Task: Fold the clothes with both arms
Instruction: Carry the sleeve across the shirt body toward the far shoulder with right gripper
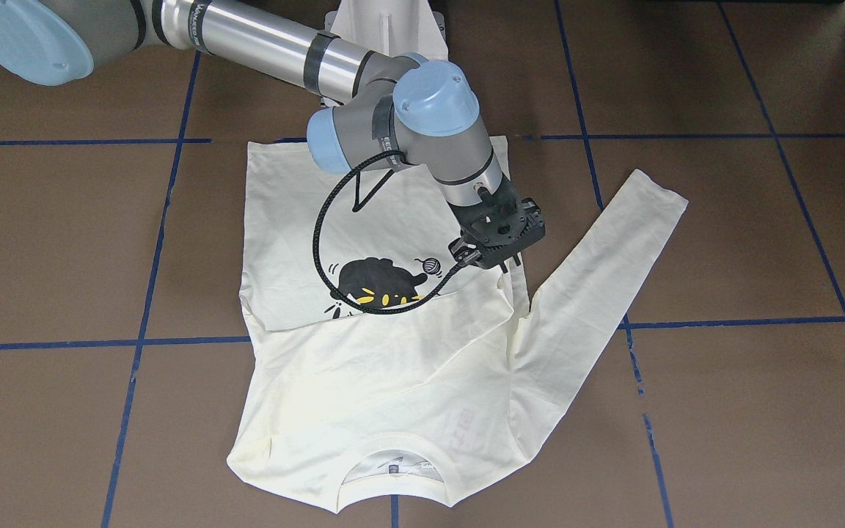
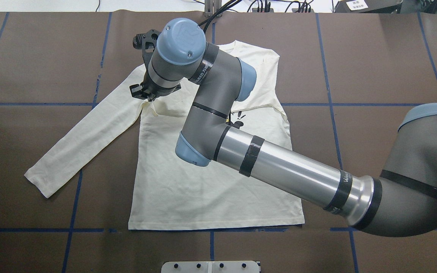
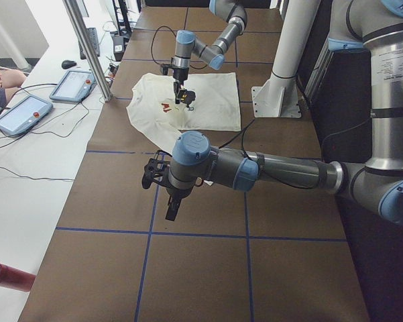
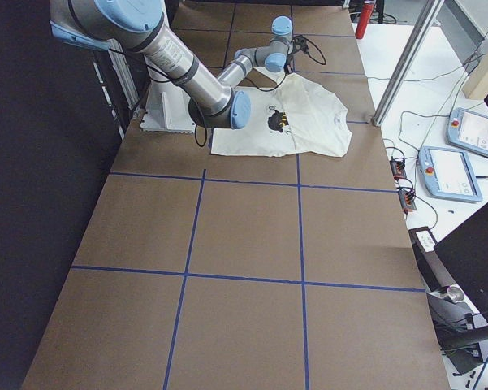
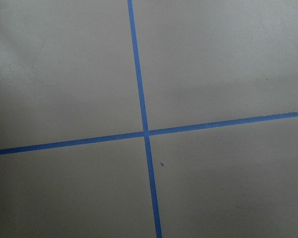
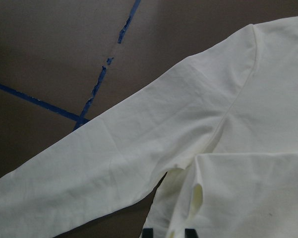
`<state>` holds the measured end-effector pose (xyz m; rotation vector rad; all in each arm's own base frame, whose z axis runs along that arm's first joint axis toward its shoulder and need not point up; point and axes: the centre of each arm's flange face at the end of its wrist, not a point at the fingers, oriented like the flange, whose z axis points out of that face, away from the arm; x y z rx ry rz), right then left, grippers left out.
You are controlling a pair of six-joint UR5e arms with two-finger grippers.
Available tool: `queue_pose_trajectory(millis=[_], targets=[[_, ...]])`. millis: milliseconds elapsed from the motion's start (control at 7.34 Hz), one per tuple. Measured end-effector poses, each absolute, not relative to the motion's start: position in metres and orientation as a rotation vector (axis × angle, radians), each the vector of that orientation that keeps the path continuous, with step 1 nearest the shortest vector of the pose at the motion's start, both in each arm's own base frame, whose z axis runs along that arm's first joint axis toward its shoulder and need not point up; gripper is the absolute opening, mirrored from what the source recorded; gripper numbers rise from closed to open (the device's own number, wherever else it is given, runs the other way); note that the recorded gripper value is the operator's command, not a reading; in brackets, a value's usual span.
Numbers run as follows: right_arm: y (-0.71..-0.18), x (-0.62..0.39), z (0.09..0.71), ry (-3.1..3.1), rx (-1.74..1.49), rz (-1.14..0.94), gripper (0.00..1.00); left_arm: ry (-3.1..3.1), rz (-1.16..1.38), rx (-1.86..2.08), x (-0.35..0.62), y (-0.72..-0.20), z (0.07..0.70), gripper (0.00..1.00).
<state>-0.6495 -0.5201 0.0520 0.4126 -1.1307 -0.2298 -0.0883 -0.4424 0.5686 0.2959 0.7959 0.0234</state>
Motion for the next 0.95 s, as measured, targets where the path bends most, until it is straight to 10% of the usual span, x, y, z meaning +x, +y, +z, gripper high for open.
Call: queue_pose_trajectory(millis=[953], targets=[[-0.591, -0.546, 0.097, -0.872, 0.125, -0.063, 1.00, 0.875, -0.173, 0.217, 0.100, -0.449, 0.525, 1.00]])
